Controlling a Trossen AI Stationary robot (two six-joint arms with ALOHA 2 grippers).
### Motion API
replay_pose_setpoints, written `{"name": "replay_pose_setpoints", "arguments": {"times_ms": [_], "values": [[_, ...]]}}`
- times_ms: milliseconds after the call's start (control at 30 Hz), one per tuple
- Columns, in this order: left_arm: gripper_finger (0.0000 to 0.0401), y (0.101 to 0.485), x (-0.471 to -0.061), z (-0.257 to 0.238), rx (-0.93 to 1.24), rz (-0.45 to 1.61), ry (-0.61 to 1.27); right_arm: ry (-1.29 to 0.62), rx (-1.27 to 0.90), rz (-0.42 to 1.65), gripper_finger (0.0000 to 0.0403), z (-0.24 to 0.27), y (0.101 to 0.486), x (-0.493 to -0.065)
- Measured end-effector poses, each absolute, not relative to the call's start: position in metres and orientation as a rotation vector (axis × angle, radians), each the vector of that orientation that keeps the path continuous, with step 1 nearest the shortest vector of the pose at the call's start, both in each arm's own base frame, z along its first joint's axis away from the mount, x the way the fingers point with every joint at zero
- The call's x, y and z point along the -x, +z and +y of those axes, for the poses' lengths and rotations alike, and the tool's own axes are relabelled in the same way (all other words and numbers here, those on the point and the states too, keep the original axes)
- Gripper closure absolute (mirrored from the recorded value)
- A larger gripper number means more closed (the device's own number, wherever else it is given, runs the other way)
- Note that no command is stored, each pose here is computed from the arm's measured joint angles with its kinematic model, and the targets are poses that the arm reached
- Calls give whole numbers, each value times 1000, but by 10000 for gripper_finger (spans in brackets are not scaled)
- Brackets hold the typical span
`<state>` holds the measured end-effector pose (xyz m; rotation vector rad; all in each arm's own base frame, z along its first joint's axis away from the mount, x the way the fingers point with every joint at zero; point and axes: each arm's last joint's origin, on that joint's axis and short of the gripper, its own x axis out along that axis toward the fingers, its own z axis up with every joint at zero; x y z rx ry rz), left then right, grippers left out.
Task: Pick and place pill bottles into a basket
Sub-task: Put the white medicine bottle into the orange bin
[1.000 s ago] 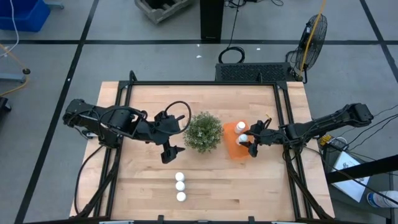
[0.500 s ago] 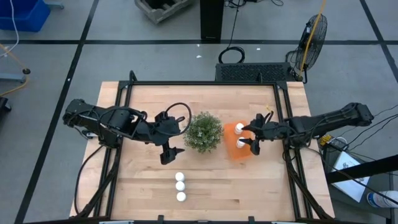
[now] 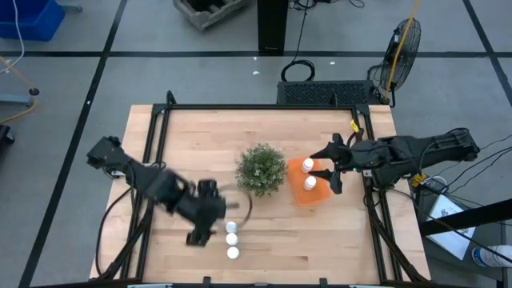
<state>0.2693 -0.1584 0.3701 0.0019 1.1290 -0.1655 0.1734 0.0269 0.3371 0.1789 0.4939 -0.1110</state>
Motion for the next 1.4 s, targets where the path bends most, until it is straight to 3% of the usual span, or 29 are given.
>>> {"name": "replay_pose_setpoints", "arguments": {"times_ms": [233, 333, 500, 900, 1233, 1400], "values": [[9, 324, -275, -215, -258, 1166, -100, -28, -207, 478, 149, 29, 349, -173], [9, 312, -284, -231, -231, 1068, -39, -1, -230, 489, 149, 30, 349, -173], [9, 290, -285, -246, -272, 917, -125, 38, -247, 496, 149, 31, 349, -173], [9, 236, -245, -203, 16, 686, -18, 60, -267, 502, 149, 32, 349, -173], [9, 178, -204, -172, 30, 687, 48, 57, -270, 501, 149, 32, 349, -173], [9, 151, -189, -167, 53, 620, -11, 28, -254, 493, 149, 31, 349, -173]]}}
